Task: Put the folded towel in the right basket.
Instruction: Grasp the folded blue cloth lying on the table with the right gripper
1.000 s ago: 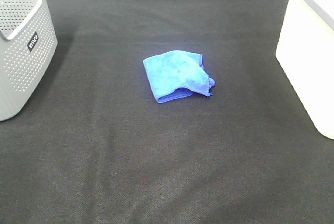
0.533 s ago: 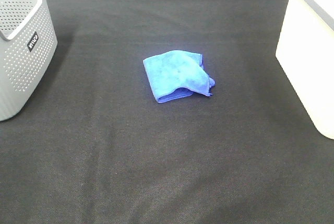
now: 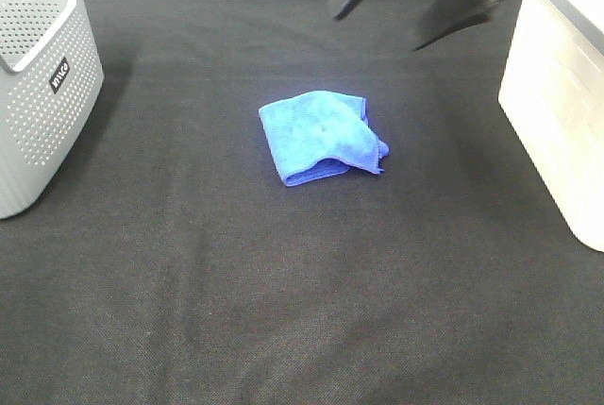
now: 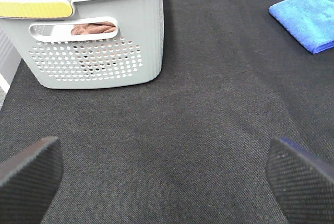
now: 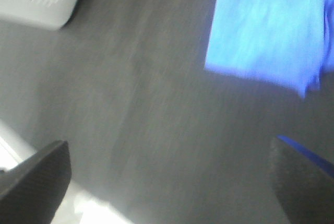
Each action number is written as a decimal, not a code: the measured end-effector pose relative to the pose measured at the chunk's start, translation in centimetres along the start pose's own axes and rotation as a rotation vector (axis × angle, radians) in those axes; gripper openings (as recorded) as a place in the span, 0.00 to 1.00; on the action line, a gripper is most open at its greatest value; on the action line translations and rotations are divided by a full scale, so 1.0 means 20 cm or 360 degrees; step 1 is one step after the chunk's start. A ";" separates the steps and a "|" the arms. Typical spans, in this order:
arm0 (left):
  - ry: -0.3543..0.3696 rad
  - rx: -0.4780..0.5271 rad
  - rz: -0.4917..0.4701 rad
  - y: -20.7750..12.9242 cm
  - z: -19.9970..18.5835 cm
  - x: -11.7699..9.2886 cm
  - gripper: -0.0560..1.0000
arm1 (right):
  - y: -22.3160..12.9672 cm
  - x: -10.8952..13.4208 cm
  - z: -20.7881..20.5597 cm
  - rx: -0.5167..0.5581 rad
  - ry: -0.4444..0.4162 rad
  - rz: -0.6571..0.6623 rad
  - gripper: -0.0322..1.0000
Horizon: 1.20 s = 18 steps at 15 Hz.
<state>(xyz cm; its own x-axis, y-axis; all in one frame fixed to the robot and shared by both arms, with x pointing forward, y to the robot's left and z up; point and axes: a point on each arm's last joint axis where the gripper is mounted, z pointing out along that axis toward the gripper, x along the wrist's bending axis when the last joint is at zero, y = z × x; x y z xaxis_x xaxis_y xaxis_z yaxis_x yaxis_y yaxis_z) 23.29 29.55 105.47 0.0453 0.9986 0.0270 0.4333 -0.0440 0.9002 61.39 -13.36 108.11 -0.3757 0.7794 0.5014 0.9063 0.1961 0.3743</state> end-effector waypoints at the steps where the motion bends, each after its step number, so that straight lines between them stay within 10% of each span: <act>1: 0.0000 0.0000 0.0000 0.00 0.00 0.00 0.99 | 0.08 -0.07 0.14 0.0029 -0.0010 0.0045 0.98; 18: 0.0000 0.0000 0.0000 0.00 0.00 0.00 0.99 | 0.21 -0.90 0.76 0.0126 -0.0133 0.0545 0.97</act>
<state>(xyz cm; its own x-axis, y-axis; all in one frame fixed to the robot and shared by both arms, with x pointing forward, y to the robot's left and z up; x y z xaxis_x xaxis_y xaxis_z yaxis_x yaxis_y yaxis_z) 23.29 29.55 105.47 0.0453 0.9986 0.0270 0.4333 -0.0440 0.9002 74.86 -17.58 88.68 -0.0335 0.8533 0.5204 0.9903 -0.0420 0.1325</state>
